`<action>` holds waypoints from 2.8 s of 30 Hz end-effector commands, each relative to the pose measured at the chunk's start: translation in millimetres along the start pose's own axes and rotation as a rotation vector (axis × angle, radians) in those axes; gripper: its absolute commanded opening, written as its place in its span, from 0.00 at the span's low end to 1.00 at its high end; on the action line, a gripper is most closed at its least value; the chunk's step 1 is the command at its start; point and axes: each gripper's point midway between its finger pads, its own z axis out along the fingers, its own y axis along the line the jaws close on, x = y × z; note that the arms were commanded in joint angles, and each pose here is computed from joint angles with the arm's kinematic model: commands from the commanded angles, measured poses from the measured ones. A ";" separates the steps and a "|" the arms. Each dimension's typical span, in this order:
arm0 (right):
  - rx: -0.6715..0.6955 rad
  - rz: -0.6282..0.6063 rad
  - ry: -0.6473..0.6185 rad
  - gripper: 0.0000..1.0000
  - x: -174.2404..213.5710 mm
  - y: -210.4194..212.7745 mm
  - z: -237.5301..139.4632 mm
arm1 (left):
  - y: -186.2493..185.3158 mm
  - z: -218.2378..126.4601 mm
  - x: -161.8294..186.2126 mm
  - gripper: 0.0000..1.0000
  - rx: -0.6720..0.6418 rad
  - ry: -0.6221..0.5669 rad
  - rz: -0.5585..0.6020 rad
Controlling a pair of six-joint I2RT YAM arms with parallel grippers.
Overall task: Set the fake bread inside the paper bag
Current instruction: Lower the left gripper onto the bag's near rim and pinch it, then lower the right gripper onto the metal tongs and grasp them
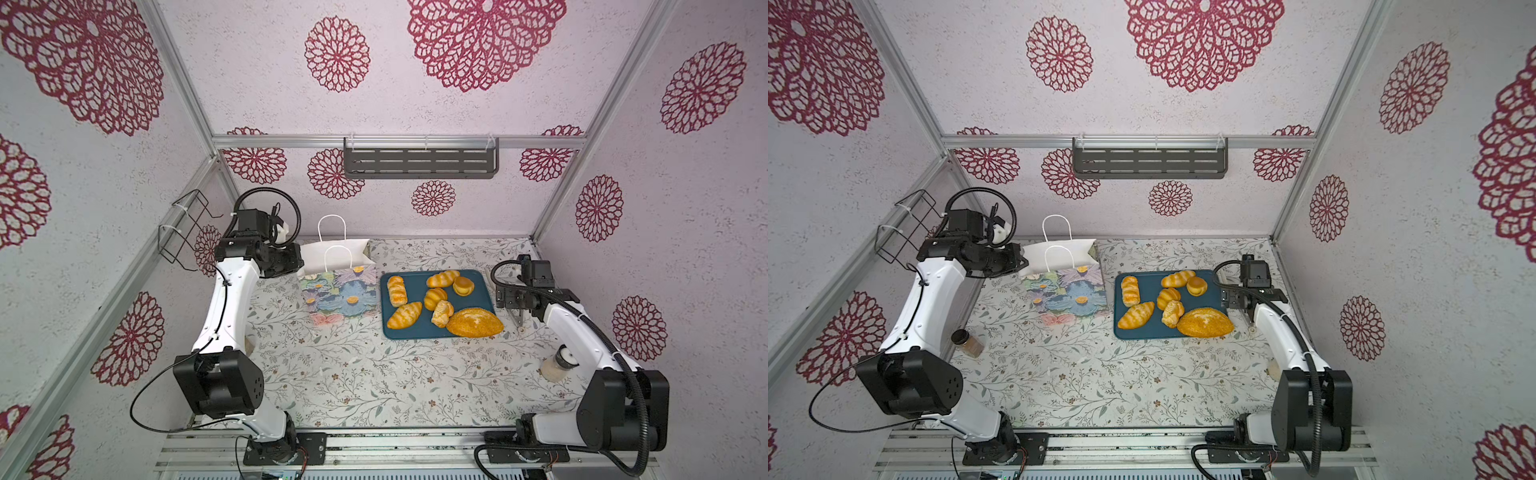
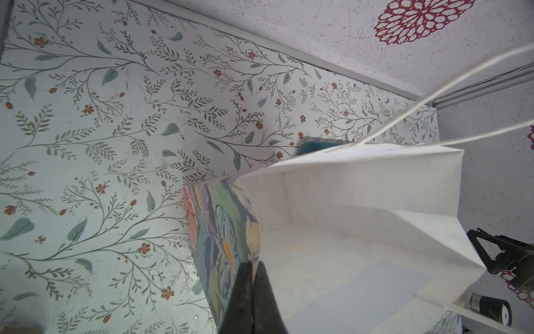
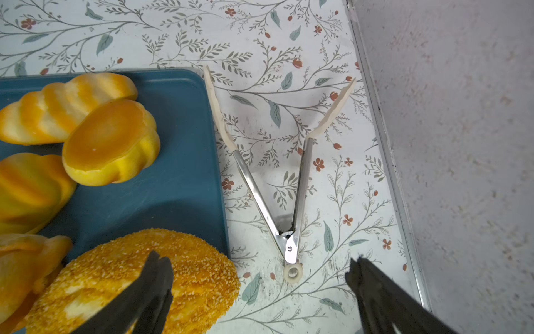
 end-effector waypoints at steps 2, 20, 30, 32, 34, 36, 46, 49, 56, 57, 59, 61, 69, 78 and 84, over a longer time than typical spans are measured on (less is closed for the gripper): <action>0.043 -0.015 0.009 0.99 -1.9 -9.2 13.5 | -15.5 -9.7 -15.2 0.00 0.074 -0.065 0.039; 0.050 -0.046 0.173 0.99 28.5 -17.9 76.1 | -11.8 5.3 -0.9 0.00 0.068 -0.083 0.020; 0.049 -0.049 0.165 0.99 24.8 -19.1 96.9 | -9.3 4.6 0.9 0.12 0.055 -0.100 -0.006; 0.050 -0.060 0.164 0.99 23.1 -19.3 100.9 | -9.3 4.5 1.4 0.14 0.052 -0.098 -0.010; 0.041 -0.081 0.170 0.99 22.6 -18.5 104.7 | -8.3 4.8 2.9 0.16 0.044 -0.095 -0.011; 0.040 -0.089 0.169 0.99 20.3 -19.0 107.4 | -6.7 4.0 3.0 0.18 0.031 -0.101 -0.007; 0.002 -0.049 0.168 0.99 12.7 -18.5 121.4 | -6.9 -2.0 0.4 0.24 0.023 -0.129 -0.004; -0.019 -0.033 0.157 0.99 8.6 -17.0 124.7 | -7.5 -1.7 0.6 0.26 0.027 -0.127 -0.005; -0.033 -0.027 0.185 0.96 12.7 -15.6 136.0 | -8.9 -0.3 1.0 0.29 0.038 -0.124 -0.009; -0.031 -0.027 0.193 0.96 14.9 -15.7 137.8 | -8.9 0.3 1.3 0.30 0.038 -0.122 -0.009; -0.029 -0.028 0.200 0.94 16.7 -15.8 140.4 | -8.4 1.0 1.6 0.31 0.039 -0.120 -0.012; -0.030 -0.025 0.201 0.93 17.4 -15.6 142.4 | -8.4 0.7 1.6 0.32 0.038 -0.121 -0.014; -0.048 0.003 0.167 0.90 5.9 -13.3 143.2 | -8.1 0.0 0.9 0.33 0.035 -0.127 -0.013; -0.052 0.036 0.161 0.92 4.2 -11.7 147.7 | -8.5 0.9 1.0 0.33 0.036 -0.126 -0.011; -0.047 0.057 0.161 0.90 2.7 -11.9 151.0 | -8.4 2.4 1.5 0.33 0.036 -0.123 -0.011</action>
